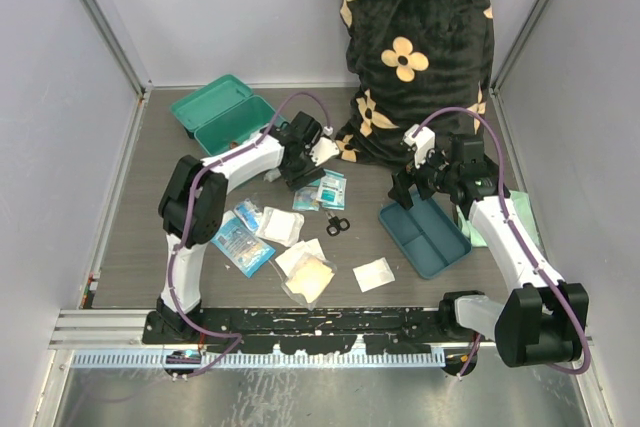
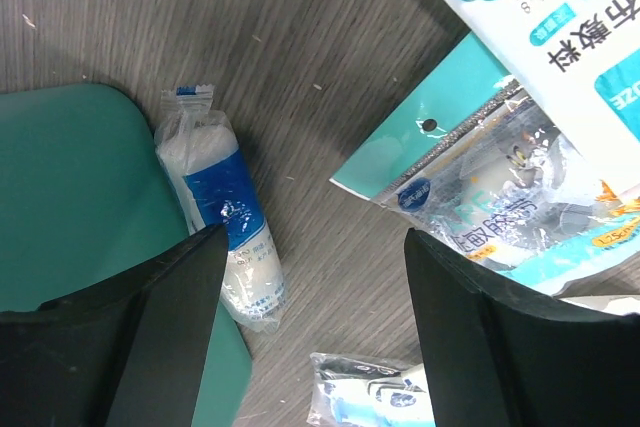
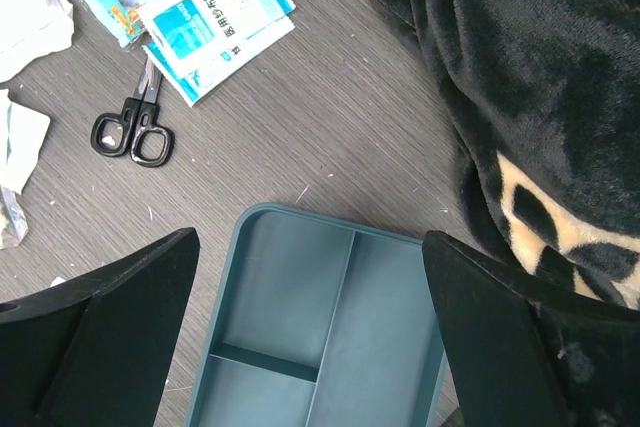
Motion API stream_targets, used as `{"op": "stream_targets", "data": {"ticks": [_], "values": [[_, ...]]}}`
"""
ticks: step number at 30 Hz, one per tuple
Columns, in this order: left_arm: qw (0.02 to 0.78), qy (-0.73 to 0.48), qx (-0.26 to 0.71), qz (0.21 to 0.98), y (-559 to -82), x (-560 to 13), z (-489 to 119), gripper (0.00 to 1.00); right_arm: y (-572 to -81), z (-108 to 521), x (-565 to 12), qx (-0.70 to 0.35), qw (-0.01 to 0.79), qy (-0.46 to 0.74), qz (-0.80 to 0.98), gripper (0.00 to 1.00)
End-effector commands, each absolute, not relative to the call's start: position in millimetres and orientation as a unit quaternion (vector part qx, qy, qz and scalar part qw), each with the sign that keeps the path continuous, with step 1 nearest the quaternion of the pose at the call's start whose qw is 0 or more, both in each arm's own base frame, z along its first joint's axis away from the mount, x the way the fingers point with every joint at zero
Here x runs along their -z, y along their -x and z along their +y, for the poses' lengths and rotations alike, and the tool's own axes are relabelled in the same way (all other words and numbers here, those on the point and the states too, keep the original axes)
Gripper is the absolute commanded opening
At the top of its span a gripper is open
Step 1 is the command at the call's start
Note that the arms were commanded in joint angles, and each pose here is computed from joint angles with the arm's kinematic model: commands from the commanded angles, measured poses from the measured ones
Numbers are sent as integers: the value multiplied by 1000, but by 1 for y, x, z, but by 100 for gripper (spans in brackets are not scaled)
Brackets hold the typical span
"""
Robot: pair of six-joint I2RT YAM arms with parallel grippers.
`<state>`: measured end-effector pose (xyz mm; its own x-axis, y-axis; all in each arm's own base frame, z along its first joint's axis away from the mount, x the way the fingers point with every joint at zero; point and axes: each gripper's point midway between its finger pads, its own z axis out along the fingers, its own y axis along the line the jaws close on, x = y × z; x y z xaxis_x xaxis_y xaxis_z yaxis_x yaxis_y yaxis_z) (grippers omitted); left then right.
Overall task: Organize the medicine kit
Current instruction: Pick up the medical item at the center of the board.
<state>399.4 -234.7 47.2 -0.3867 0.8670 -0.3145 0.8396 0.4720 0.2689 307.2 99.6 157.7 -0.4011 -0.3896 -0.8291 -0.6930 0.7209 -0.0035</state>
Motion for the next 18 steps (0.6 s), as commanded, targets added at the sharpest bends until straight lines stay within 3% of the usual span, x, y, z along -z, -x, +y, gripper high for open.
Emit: {"op": "stream_targets", "data": {"ticks": [1,18], "values": [[259,-510,-31,820,-418,-78,-242,73,-314,98,-163,-167,445,335,813,100],[289,-513,-34,808,-421,-110,-245,73,-314,99,-160,-169,439,337,816,100]]}}
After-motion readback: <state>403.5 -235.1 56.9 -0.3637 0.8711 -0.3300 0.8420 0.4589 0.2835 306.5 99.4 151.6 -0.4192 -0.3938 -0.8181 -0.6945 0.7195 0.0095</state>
